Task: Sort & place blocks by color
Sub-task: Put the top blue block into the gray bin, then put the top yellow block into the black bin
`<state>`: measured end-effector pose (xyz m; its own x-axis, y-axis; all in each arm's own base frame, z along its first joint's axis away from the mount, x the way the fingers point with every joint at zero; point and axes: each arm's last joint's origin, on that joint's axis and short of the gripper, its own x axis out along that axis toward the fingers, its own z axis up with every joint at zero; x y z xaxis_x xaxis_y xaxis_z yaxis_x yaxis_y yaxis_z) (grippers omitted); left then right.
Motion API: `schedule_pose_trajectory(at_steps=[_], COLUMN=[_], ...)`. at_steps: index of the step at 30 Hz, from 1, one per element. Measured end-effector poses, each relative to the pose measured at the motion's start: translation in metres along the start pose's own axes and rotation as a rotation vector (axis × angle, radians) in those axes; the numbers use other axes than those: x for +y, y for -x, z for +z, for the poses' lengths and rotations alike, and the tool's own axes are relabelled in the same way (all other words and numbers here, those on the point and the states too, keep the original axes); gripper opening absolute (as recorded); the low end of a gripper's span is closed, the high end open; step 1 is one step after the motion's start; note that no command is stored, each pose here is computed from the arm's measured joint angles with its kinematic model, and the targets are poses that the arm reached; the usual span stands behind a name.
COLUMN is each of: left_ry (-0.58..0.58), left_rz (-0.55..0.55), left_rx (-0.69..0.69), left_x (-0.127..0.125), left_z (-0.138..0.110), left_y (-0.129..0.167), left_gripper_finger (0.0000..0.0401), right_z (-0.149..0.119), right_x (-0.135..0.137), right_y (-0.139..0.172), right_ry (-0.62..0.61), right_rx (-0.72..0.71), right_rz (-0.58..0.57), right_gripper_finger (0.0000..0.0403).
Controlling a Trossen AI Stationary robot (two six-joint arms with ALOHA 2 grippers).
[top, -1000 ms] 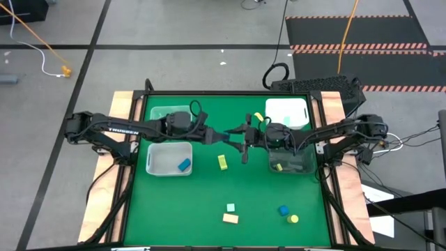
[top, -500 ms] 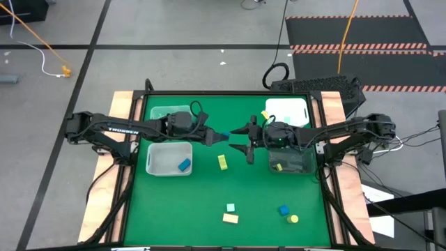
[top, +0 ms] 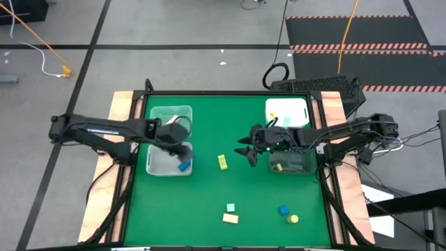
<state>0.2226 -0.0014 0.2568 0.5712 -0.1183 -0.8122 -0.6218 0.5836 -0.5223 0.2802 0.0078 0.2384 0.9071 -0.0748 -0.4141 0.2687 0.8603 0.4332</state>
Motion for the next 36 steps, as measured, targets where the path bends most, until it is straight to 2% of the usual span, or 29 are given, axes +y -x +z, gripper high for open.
schedule_pose_trajectory(at_steps=[5, 8, 11, 15, 18, 22, 30, 36], left_ry=[0.035, 0.046, 0.050, 0.097, 0.143, 0.171, 0.197, 0.261], left_rz=[0.242, 0.281, 0.278, 0.341, 0.358, 0.352, 0.318, 0.265], left_rx=[0.055, 0.052, 0.037, -0.007, -0.015, -0.022, -0.032, -0.032], left_x=[0.014, 0.017, 0.017, 0.025, 0.028, 0.028, 0.025, 0.021], left_z=[-0.031, -0.040, -0.045, -0.052, -0.054, -0.054, -0.053, -0.052], left_y=[0.007, 0.002, -0.005, -0.011, -0.013, -0.014, -0.015, -0.016], left_gripper_finger=[0.0080, 0.0080, 0.0081, 0.0084, 0.0097, 0.0132, 0.0204, 0.0238], right_z=[0.000, 0.005, 0.004, -0.012, -0.022, -0.027, -0.040, -0.054], right_x=[0.006, 0.011, 0.014, 0.004, -0.004, -0.009, -0.007, -0.010], right_y=[-0.008, -0.017, -0.028, -0.042, -0.047, -0.047, -0.054, -0.077], right_ry=[-0.012, -0.054, -0.066, -0.093, -0.169, -0.213, -0.206, -0.192], right_rx=[-0.116, -0.221, -0.241, -0.185, -0.131, -0.084, -0.036, 0.031], right_rz=[-0.057, 0.007, 0.098, -0.031, -0.121, -0.166, -0.178, -0.224], right_gripper_finger=[0.0230, 0.0230, 0.0230, 0.0229, 0.0228, 0.0228, 0.0228, 0.0228])
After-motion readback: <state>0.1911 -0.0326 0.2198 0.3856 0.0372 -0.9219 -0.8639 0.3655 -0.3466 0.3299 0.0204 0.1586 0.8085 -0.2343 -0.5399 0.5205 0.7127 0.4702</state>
